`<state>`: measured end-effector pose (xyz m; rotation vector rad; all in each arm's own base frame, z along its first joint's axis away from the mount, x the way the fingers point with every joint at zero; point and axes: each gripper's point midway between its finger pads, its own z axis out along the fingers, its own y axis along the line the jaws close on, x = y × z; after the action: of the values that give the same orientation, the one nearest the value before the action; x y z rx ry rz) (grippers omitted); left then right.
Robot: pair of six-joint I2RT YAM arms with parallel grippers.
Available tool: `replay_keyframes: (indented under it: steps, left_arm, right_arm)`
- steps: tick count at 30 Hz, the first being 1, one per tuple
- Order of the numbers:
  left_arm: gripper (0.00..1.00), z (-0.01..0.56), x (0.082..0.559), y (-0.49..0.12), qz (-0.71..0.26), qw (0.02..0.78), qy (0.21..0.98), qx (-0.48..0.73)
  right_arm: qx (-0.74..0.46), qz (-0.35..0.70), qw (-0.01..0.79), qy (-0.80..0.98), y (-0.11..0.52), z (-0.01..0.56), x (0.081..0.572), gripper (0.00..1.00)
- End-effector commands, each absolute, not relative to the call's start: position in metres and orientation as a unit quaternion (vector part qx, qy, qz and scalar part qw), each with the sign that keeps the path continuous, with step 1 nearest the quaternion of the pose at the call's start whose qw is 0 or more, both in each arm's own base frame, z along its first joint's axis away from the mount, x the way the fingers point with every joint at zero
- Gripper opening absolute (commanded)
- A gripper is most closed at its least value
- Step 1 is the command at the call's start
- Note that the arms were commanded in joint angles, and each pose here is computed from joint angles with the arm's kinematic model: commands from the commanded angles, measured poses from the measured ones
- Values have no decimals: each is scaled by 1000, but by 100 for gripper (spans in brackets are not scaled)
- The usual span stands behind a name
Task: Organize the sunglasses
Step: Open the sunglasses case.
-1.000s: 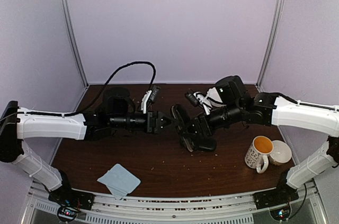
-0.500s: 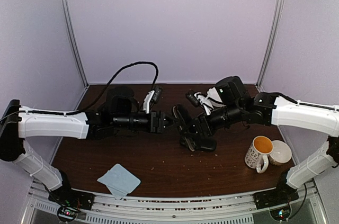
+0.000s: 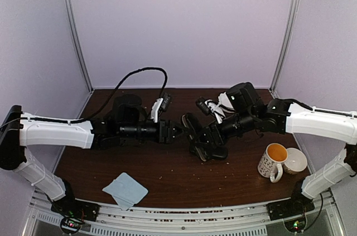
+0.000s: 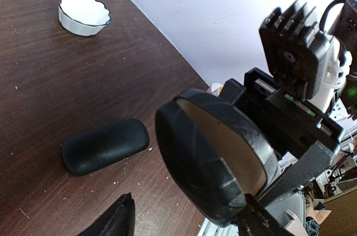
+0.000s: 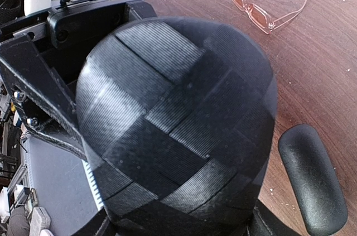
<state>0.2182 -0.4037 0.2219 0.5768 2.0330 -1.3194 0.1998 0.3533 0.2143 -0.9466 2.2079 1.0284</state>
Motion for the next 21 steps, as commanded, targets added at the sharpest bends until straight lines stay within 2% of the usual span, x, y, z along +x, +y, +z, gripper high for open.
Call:
replay_keyframes:
  steps: [1,21]
  left_arm:
    - [64,155,241,-373,-397,316,841,187]
    - [64,114,250,-357,-350,299,871,175]
  right_arm:
    - [-375,446,296,756,359,271,180,0]
    - [-377,458,299,747,354,278,175,0]
